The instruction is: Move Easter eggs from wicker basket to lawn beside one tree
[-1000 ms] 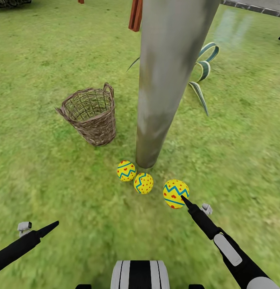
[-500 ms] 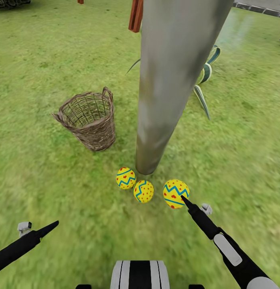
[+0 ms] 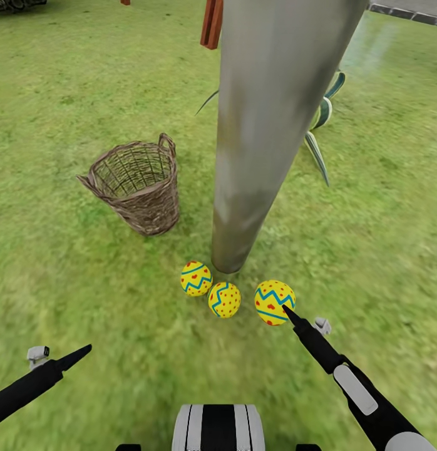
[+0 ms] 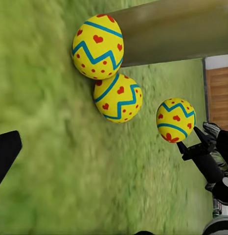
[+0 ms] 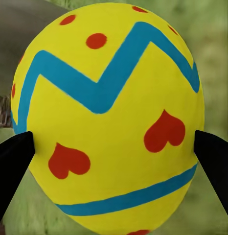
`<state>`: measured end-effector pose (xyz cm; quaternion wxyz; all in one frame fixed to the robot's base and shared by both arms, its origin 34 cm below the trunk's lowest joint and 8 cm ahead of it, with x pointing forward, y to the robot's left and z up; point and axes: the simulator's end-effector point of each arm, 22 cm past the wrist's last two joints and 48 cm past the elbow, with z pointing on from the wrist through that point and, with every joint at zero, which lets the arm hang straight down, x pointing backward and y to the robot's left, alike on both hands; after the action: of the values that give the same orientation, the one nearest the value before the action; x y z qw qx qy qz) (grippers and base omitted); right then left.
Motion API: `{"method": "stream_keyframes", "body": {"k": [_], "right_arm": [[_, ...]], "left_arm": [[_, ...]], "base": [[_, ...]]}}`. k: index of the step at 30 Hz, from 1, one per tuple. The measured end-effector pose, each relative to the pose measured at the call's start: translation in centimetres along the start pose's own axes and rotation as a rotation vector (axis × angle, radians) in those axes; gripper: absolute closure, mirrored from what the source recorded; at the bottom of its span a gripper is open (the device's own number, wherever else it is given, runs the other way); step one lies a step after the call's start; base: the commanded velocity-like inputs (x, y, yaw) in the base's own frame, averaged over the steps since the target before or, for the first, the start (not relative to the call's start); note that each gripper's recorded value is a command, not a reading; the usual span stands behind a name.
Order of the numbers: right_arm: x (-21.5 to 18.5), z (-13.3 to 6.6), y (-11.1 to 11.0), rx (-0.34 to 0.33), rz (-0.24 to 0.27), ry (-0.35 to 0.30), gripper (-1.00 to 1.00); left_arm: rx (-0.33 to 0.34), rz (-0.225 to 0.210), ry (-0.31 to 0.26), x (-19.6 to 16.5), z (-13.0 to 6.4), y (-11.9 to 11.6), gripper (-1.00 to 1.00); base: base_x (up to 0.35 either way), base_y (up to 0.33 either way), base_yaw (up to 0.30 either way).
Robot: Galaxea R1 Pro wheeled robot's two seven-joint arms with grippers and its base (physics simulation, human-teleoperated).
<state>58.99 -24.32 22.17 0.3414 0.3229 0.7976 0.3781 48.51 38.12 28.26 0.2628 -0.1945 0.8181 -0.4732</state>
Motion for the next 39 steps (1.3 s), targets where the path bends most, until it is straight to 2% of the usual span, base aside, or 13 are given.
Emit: {"method": "stream_keyframes", "body": {"k": [4, 20, 39], "right_arm": [[0.4, 0.2, -0.8, 0.000, 0.000, 0.000, 1.00], [2.7, 0.4, -4.0, 0.048, 0.028, 0.033, 1.00], [2.8, 0.4, -4.0, 0.048, 0.029, 0.033, 1.00]], "left_arm": [[0.000, 0.000, 0.000, 0.4, 0.2, 0.8, -1.00], [-0.037, -0.043, 0.031, 2.4, 0.4, 3.3, -1.00], [-0.037, -0.043, 0.028, 2.3, 0.3, 3.4, -1.00]], "base": [[0.000, 0.000, 0.000], [0.000, 0.000, 0.000], [0.081, 0.000, 0.000]]}}
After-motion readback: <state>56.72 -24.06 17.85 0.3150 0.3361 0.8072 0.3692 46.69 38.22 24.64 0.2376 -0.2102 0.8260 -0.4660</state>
